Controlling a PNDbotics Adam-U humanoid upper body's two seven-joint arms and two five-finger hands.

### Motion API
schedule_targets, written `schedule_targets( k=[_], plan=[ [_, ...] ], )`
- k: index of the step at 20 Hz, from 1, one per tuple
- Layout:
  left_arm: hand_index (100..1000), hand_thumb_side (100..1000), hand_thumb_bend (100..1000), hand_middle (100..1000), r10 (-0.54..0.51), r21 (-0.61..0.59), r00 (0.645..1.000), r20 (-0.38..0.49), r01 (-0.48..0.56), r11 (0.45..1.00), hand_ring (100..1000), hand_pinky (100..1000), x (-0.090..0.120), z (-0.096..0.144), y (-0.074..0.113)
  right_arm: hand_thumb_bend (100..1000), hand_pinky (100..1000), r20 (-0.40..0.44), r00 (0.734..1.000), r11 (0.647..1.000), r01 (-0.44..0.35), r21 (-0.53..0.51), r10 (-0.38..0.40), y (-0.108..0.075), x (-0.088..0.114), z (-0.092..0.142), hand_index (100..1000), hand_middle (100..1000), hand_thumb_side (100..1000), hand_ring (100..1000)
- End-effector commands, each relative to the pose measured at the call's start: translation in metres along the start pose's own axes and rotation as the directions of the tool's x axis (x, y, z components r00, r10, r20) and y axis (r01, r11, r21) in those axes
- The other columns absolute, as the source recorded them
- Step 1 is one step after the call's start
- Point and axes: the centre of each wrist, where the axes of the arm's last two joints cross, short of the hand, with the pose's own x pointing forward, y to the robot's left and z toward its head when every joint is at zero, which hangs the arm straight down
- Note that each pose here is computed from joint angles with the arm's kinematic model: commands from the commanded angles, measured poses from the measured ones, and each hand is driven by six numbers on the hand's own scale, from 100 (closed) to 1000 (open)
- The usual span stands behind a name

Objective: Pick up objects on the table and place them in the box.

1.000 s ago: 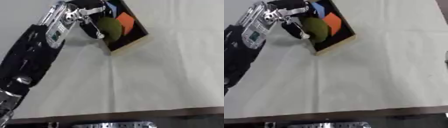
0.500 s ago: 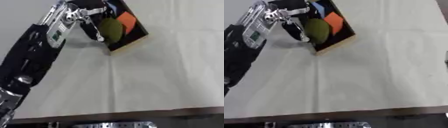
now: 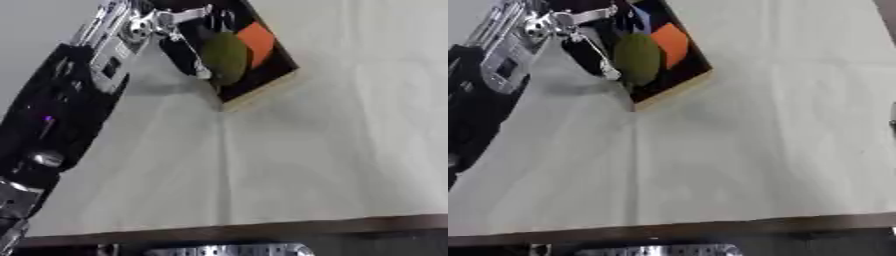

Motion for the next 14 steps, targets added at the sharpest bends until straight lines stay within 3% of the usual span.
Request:
schedule_targets(
  k=[1,9,14],
  plan=[
    [872,263,543,745,-0.032,0.094,0.999,-0.008,0.032,0.995,772,817,0.002,0.015,0.030,100,873,0.023,1.000,1.000,-0.006,0.002,0.006,-0.003,0.005,-0.004,889,667,628,813],
    [856,258,494,722,-0.044,0.237,0.999,-0.015,0.046,0.971,753,802,0.013,0.041,0.063,100,873,0.023,1.000,1.000,-0.010,-0.001,0.010,-0.005,0.005,-0.004,888,666,626,813],
    [844,279,345,698,-0.036,0.406,0.999,0.012,0.028,0.913,739,795,0.020,0.076,0.090,100,872,0.037,0.999,1.000,-0.026,-0.008,0.026,-0.009,0.006,-0.005,886,668,623,812]
  ],
)
